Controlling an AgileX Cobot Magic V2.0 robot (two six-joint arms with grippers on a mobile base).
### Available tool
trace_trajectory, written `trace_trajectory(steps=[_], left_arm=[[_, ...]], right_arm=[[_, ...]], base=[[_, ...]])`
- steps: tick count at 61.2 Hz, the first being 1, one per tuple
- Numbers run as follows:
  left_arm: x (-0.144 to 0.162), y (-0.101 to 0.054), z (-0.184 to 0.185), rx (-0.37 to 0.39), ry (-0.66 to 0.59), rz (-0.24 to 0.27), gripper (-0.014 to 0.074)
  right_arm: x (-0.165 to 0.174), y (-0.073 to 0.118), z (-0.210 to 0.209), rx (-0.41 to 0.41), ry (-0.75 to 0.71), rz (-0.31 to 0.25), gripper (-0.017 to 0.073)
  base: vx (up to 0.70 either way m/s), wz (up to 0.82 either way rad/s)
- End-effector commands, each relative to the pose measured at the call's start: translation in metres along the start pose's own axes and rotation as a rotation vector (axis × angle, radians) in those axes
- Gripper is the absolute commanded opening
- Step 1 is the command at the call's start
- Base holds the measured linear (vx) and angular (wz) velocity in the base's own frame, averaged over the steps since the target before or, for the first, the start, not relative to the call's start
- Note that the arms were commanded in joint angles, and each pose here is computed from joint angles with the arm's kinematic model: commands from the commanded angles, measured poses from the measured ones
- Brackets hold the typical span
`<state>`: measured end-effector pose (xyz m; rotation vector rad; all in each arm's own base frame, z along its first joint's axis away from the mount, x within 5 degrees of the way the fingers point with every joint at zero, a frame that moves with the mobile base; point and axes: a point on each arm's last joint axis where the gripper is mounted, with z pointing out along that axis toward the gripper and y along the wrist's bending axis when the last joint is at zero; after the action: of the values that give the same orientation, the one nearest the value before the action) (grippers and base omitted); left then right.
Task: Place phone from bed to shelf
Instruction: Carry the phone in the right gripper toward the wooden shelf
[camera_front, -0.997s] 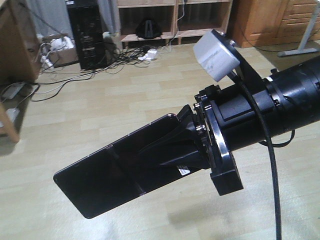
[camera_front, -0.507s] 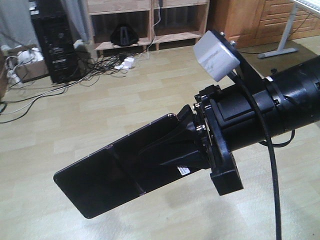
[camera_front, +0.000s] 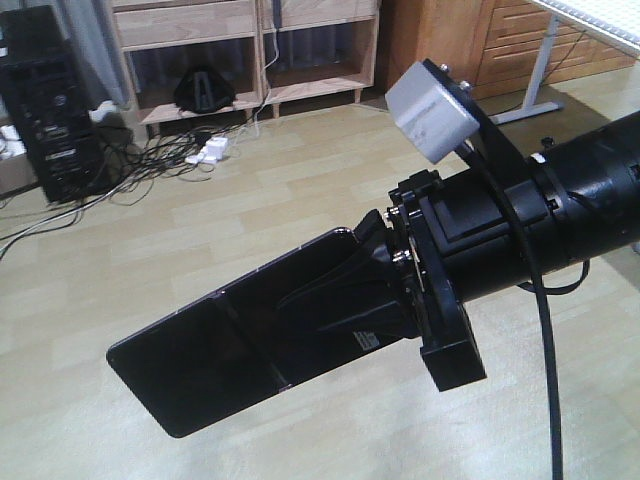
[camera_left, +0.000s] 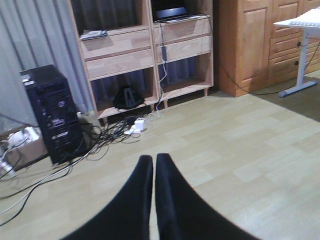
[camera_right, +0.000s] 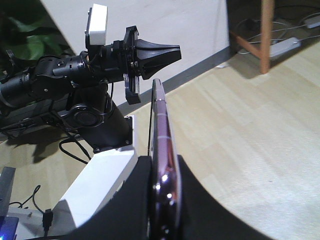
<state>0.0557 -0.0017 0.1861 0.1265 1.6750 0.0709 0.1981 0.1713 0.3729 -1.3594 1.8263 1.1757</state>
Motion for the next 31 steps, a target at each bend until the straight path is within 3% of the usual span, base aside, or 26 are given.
trace_trajectory(steps=[1,31], left_arm=[[-0.0142,0.0019,-0.0023,-0.013,-0.097,-0.015,0.0001],[-0.0142,0.0019,-0.0023,-0.013,-0.097,-0.015,0.0001]], right_arm=[[-0.0134,0.0187,-0.0095,-0.074,-0.079,-0.024,-0.0002],[-0.0134,0.0187,-0.0095,-0.074,-0.079,-0.024,-0.0002]], base=[[0.38,-0.16],[0.4,-0.17]])
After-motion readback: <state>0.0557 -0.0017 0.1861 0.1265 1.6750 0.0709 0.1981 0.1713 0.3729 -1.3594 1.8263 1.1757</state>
